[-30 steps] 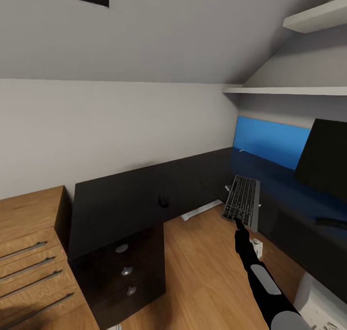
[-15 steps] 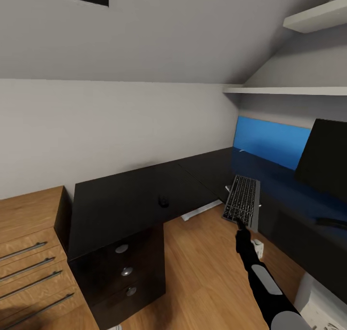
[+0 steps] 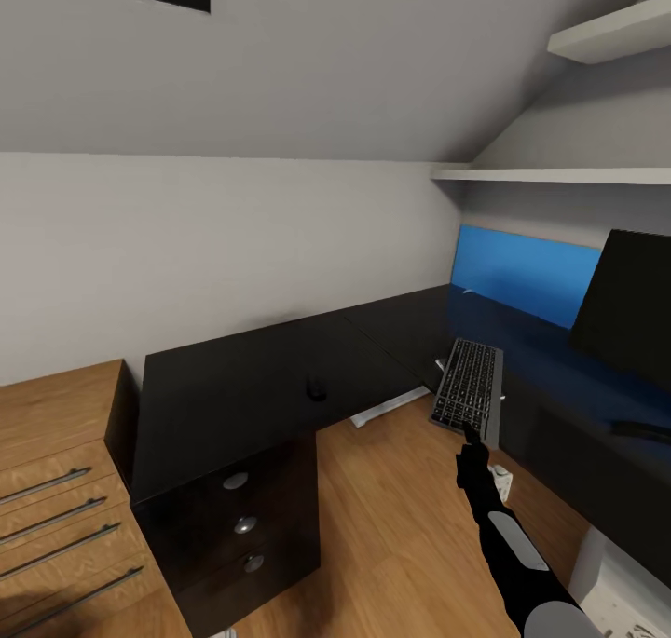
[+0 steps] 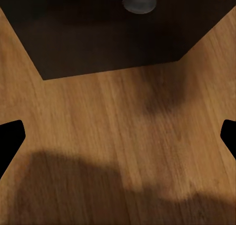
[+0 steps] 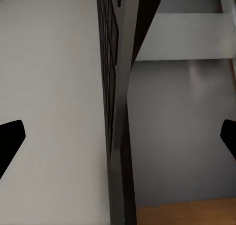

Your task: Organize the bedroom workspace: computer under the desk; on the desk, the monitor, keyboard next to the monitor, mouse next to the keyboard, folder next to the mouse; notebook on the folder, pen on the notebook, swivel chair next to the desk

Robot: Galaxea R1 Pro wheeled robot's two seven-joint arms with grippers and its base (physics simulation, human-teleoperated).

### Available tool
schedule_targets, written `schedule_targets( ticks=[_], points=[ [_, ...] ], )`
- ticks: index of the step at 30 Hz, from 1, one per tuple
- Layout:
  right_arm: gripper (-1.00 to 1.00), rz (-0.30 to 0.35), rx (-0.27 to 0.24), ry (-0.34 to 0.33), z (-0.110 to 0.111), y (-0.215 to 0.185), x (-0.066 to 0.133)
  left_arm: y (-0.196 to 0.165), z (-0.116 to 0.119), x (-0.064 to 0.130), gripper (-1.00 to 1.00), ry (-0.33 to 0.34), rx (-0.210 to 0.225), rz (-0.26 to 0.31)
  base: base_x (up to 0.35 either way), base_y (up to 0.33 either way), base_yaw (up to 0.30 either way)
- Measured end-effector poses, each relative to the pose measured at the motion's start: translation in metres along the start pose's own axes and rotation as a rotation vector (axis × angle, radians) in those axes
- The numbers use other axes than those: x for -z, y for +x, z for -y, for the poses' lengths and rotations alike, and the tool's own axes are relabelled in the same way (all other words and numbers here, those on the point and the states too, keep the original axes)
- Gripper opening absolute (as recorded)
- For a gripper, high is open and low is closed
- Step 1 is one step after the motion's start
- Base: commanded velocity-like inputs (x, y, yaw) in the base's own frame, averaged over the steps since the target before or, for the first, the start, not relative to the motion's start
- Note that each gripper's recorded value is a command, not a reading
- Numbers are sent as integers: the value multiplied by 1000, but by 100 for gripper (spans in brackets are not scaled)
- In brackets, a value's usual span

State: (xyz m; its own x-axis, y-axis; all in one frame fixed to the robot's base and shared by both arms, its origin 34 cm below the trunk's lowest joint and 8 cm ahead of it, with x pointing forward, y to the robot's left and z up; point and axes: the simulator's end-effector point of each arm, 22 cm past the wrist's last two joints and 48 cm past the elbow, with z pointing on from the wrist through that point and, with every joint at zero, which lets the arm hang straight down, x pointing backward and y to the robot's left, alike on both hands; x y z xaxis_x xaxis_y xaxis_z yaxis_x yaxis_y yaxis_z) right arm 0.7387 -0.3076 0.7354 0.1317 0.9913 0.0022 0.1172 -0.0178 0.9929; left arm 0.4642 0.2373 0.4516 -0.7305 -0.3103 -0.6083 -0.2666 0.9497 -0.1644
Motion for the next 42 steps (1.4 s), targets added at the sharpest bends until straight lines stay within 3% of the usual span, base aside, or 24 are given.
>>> schedule_targets(
  ticks=[16, 21, 30, 33, 36, 42],
  points=[
    [100, 2, 0, 3, 1, -1, 0, 6, 3, 1, 100, 2, 1, -11, 0, 0, 0],
    [100, 3, -1, 26, 12, 0, 2, 8, 2, 2, 100, 3, -3, -4, 0, 0, 0],
    [100, 2, 0, 68, 30, 1, 7, -5, -8, 12, 100, -5, -24, 134, 0, 0, 0],
    [100, 2, 0, 69, 31, 1, 7, -3, -12, 15, 100, -10, -29, 151, 0, 0, 0],
    [100, 3, -1, 69, 31, 0, 7, 10, -20, 24, 100, -21, -33, 160, 0, 0, 0],
    [100, 4, -1, 70, 31, 0, 7, 16, -32, 45, 100, -36, -47, 261, 0, 0, 0]
  ],
)
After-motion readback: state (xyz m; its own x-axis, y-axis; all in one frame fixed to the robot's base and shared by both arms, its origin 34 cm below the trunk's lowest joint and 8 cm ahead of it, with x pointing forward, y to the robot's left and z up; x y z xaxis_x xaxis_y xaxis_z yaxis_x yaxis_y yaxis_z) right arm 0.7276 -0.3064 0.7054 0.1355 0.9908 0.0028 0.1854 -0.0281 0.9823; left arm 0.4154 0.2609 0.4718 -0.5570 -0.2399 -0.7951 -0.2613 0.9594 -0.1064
